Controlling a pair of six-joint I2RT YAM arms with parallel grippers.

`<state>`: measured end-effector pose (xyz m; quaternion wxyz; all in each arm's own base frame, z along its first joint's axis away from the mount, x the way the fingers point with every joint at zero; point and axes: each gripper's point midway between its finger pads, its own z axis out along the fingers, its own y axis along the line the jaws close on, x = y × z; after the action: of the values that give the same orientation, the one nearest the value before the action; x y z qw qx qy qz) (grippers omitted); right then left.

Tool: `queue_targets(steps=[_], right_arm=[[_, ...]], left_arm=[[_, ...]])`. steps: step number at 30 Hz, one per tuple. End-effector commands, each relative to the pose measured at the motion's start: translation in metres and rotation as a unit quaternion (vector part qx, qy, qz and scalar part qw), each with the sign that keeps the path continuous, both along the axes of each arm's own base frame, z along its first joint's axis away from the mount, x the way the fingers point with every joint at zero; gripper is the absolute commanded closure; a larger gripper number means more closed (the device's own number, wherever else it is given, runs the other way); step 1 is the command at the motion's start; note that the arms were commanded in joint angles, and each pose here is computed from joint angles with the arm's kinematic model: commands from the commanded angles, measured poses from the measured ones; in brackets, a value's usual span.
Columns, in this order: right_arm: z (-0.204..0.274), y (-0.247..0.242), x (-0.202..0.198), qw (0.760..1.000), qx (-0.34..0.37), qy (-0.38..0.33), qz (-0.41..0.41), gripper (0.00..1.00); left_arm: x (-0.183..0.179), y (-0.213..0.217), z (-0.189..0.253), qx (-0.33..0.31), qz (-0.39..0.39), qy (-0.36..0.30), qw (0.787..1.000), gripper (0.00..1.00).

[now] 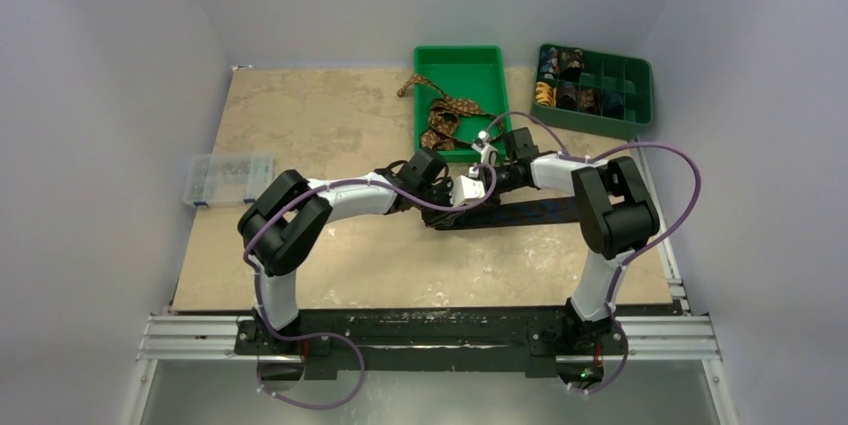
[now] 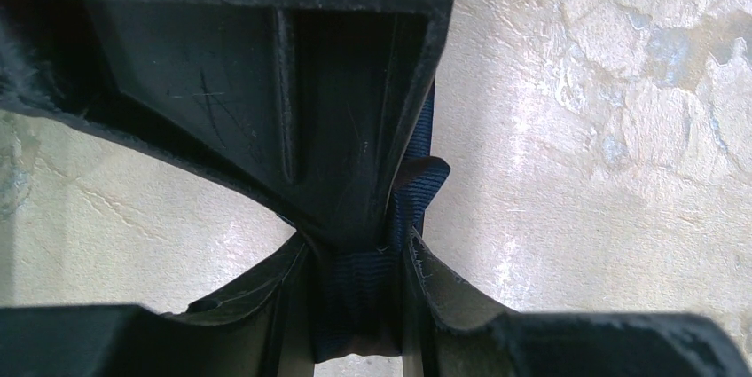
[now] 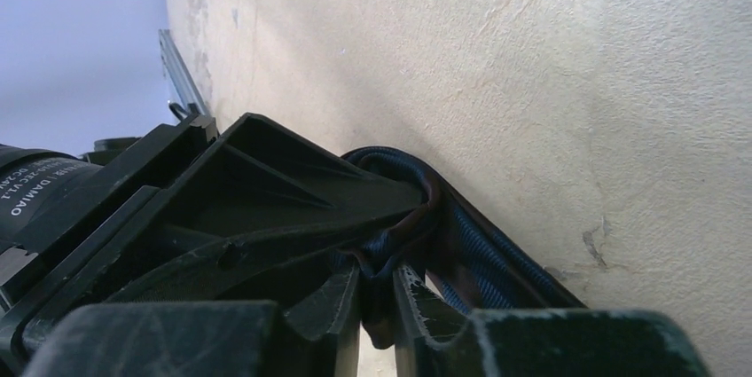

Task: Roll the ties
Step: Roll the tie at the center of the board.

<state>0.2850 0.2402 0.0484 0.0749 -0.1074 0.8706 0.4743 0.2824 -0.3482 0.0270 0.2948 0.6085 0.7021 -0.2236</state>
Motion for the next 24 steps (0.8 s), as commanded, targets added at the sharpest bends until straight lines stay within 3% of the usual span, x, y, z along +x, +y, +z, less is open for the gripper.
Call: queue_targets(steps=[1,6,10,11,13,14,19,24], right_arm=[[0.007,-0.009,0.003,1.000,-0.016,-0.017,0.011,0.81],[0.011,-0.008,-0.001,1.000,-0.006,-0.013,0.009,0.73],[0.012,-0.008,-0.002,1.000,0.000,-0.010,0.010,0.79],[0.012,-0.008,-0.002,1.000,0.000,-0.010,0.010,0.83],[0.010,-0.009,0.001,1.000,-0.004,-0.013,0.007,1.00],[0.007,-0.010,0.002,1.000,-0.009,-0.014,0.005,1.00],[-0.015,-0.025,0.005,0.997,-0.076,-0.024,-0.001,1.00],[-0.031,-0.039,0.010,0.991,-0.132,-0.031,-0.011,1.00]], left_arm=[[-0.022,0.040,-0.047,0.088,0.017,0.057,0.994,0.97],[-0.021,0.038,-0.046,0.085,0.017,0.057,0.995,0.97],[-0.021,0.038,-0.046,0.087,0.016,0.056,0.995,0.97],[-0.021,0.039,-0.046,0.086,0.016,0.055,0.995,0.97],[-0.022,0.039,-0.047,0.087,0.016,0.056,0.995,0.96],[-0.022,0.040,-0.047,0.087,0.016,0.056,0.994,0.95],[-0.019,0.036,-0.036,0.052,0.036,0.065,0.996,0.71],[-0.012,0.015,0.010,-0.051,0.025,0.028,0.998,0.43]])
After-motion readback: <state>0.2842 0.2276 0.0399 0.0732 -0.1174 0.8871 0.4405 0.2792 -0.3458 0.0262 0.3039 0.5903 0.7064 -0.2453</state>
